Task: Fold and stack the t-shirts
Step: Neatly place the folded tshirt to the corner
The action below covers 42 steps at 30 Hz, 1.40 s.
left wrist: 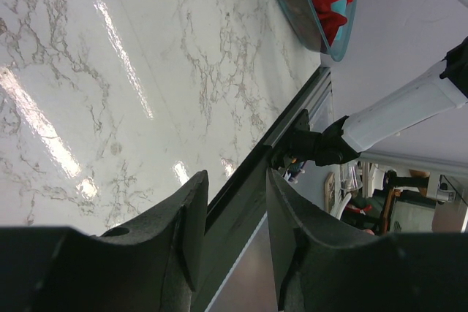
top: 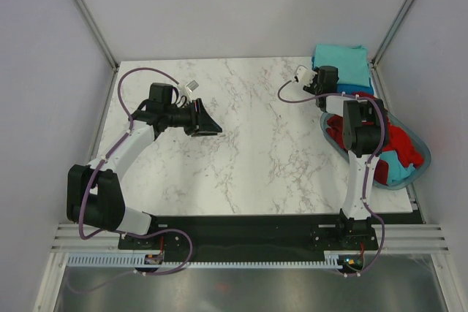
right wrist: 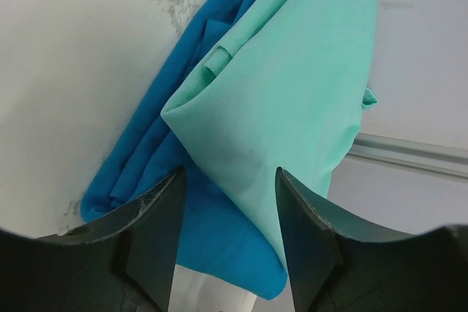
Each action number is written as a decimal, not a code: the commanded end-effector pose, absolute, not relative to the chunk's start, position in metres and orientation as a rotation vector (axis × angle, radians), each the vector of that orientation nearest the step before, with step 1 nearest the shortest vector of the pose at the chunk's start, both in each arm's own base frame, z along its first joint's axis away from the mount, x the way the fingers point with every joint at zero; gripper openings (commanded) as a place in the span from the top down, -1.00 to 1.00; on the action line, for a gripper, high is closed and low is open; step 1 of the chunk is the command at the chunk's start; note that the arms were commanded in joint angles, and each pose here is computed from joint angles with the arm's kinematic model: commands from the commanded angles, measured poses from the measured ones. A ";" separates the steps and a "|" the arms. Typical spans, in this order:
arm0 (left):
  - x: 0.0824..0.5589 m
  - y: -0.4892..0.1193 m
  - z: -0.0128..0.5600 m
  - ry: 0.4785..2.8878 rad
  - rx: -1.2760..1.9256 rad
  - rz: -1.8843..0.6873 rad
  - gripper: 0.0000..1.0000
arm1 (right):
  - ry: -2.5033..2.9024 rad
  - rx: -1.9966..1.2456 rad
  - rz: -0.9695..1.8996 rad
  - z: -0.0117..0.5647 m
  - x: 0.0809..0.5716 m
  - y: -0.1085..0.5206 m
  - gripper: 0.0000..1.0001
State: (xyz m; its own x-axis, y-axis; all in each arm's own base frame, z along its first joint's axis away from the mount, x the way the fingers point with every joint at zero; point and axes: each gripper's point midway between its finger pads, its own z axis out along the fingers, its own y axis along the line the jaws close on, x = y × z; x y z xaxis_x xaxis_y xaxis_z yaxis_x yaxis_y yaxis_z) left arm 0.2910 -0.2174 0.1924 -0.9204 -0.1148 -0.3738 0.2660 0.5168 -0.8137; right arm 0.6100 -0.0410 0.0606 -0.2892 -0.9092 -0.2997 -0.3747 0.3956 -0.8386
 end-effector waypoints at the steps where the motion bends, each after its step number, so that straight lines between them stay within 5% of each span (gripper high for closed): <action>1: 0.289 -0.218 0.208 2.323 0.181 -1.400 0.10 | 1.808 -1.095 -0.871 0.091 0.609 -0.041 -0.21; 7: 0.289 -0.218 0.207 2.325 0.181 -1.399 0.10 | 1.788 -1.098 -0.877 0.085 0.617 -0.039 -0.20; 15: 0.291 -0.217 0.205 2.332 0.168 -1.403 0.10 | 1.749 -1.082 -0.922 0.083 0.627 -0.041 0.17; 20: 0.291 -0.217 0.205 2.332 0.169 -1.404 0.10 | 1.731 -1.088 -0.923 0.084 0.629 -0.041 0.48; 24: 0.291 -0.217 0.205 2.330 0.170 -1.400 0.10 | 1.727 -1.097 -0.917 0.084 0.629 -0.042 1.00; 42: 0.287 -0.216 0.212 2.309 0.185 -1.401 0.10 | 1.733 -1.083 -0.860 0.130 0.602 -0.052 1.00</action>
State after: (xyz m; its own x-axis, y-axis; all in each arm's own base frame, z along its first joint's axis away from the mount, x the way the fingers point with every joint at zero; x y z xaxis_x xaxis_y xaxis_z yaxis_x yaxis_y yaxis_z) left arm 0.2920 -0.2157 0.1929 -0.9202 -0.1193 -0.3729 0.2639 0.5147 -0.8158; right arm 0.6074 -0.0564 0.1090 -0.2510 -0.9222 -0.2940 -0.3118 0.3646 -0.8774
